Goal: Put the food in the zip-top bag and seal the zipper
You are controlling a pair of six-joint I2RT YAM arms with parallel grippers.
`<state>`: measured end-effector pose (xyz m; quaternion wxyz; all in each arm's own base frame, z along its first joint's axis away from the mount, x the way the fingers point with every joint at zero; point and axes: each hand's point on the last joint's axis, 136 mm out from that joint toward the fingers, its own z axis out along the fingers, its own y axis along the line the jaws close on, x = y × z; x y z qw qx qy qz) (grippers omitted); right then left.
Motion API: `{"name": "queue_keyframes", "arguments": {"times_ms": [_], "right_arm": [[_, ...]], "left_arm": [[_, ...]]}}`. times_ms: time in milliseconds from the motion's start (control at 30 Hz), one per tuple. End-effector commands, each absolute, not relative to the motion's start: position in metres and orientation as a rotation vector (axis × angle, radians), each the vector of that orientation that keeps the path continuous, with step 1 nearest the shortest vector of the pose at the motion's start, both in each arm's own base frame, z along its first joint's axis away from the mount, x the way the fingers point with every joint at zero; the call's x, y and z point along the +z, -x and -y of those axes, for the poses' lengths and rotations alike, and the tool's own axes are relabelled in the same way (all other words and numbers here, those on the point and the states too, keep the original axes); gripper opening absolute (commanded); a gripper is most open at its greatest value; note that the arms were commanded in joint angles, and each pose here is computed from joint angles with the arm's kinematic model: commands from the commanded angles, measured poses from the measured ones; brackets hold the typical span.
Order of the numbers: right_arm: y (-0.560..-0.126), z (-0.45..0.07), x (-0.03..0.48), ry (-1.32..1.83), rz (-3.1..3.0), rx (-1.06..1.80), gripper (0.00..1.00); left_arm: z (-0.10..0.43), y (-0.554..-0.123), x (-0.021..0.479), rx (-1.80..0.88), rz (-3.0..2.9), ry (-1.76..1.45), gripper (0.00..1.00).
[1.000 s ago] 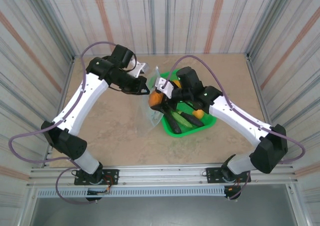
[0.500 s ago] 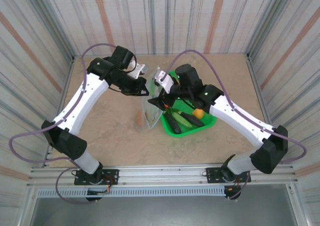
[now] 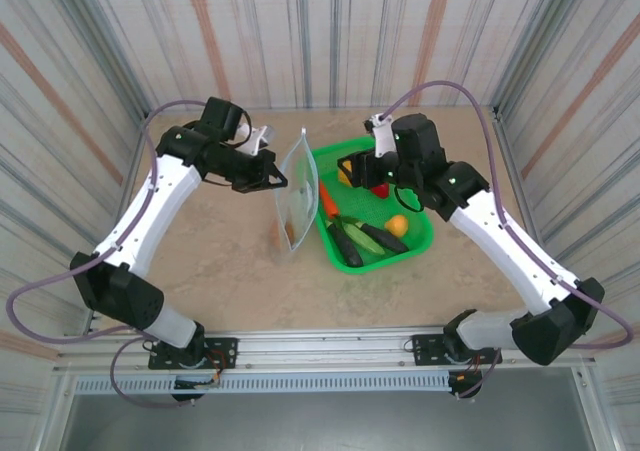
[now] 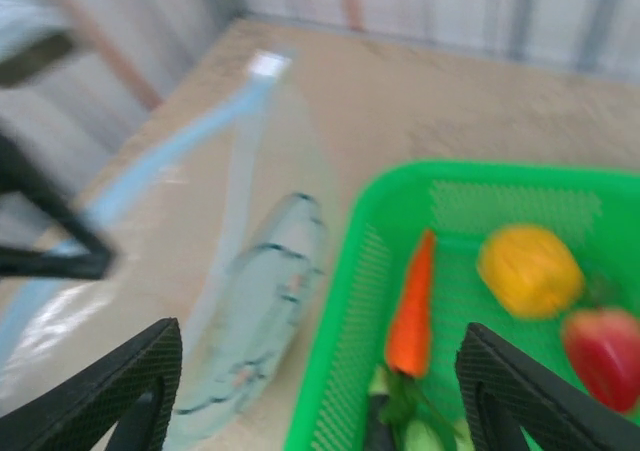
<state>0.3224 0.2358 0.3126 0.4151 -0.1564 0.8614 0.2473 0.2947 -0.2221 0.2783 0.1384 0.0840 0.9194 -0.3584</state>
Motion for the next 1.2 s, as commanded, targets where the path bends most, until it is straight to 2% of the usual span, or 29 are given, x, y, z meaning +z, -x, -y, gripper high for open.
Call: {"name": "queue_keyframes", "arguments": {"times_ms": [0, 100, 233, 500, 633, 833, 1033, 1100, 1167], "right_arm": [[-0.322, -0.204, 0.246, 0.142, -2.456, 0.449, 0.70], [-0.316, -0.200, 0.215, 0.065, -2.584, 0.379, 0.68], [-0.302, -0.251, 0.227, 0.233, -2.532, 0.580, 0.70], [-0.299, -0.303, 0.228, 0.393, -2.573, 0.634, 0.70], [-0.298, -0.308, 0.227, 0.370, -2.569, 0.663, 0.69], [-0.297, -0.306, 0.225, 0.321, -2.564, 0.677, 0.67], [-0.296, -0.304, 0.222, 0.309, -2.565, 0.676, 0.66], [-0.296, -0.304, 0.222, 0.311, -2.567, 0.679, 0.65], [-0.296, -0.304, 0.222, 0.309, -2.568, 0.679, 0.65]], "left_arm": [[0.223, -0.292, 0.290, -1.090, -2.607, -0.198, 0.00], [0.217, -0.295, 0.288, -1.039, -2.598, -0.165, 0.00], [0.218, -0.295, 0.286, -1.026, -2.602, -0.179, 0.00], [0.218, -0.293, 0.280, -0.908, -2.629, -0.210, 0.15], [0.214, -0.289, 0.273, -0.837, -2.640, -0.181, 0.20], [0.214, -0.288, 0.276, -0.815, -2.575, -0.121, 0.19], [0.207, -0.290, 0.292, -0.805, -2.479, -0.078, 0.22], [0.210, -0.290, 0.292, -0.820, -2.480, -0.090, 0.17], [0.216, -0.289, 0.288, -0.860, -2.498, -0.105, 0.02]]}}
